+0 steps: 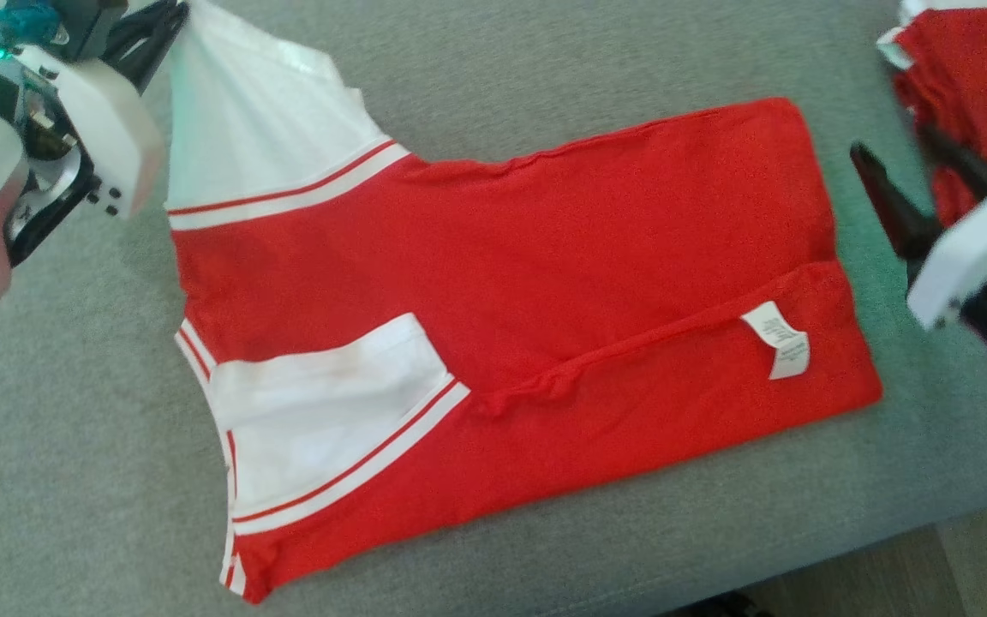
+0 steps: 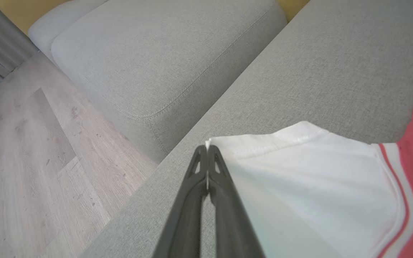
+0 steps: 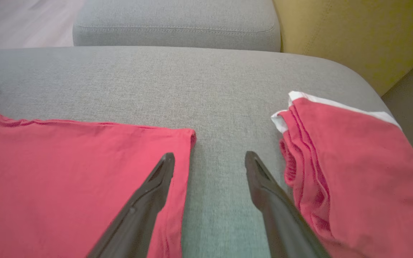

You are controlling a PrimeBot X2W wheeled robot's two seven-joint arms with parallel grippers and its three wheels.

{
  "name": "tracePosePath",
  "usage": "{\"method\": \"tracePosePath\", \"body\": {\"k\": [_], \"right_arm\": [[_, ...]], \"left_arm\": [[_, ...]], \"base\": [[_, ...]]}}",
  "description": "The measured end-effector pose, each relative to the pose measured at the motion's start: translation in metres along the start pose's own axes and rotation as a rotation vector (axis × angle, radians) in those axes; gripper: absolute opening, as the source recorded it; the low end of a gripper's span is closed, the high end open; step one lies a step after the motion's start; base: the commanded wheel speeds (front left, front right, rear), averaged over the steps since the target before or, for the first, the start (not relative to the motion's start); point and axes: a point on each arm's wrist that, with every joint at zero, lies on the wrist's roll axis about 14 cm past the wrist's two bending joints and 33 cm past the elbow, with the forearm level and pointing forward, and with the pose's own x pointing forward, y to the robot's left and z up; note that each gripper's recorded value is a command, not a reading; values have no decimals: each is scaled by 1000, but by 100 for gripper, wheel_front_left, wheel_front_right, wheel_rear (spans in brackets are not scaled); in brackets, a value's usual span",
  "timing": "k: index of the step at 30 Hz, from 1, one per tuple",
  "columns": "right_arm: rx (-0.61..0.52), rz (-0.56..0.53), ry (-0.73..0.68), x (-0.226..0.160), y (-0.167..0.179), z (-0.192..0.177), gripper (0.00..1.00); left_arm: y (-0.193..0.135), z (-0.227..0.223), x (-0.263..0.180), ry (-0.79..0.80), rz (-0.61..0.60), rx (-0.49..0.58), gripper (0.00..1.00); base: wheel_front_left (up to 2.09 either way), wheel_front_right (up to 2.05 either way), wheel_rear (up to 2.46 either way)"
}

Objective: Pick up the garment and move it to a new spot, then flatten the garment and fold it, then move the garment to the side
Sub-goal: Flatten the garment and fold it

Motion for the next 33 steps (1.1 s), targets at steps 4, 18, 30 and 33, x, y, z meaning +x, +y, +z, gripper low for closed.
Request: {"method": "tracePosePath", "body": {"k": [4,18,30,33], "right_arm": [[-49,6,33,28,0,11,100],[-154,42,186,86,17,-22,99],[-190,23,209,97,8,-19,93],[-180,28,236,96,9,-23,81]], "left_arm": [[2,-4,1,-3,-2,10,0],[5,-18,0,19,-14,34,0],[5,-23,0,31,-19,38,0],[5,-22,-1,29,-19,40,0]], "base": [[0,0,0],[0,0,0],[0,0,0],[0,0,0]]}}
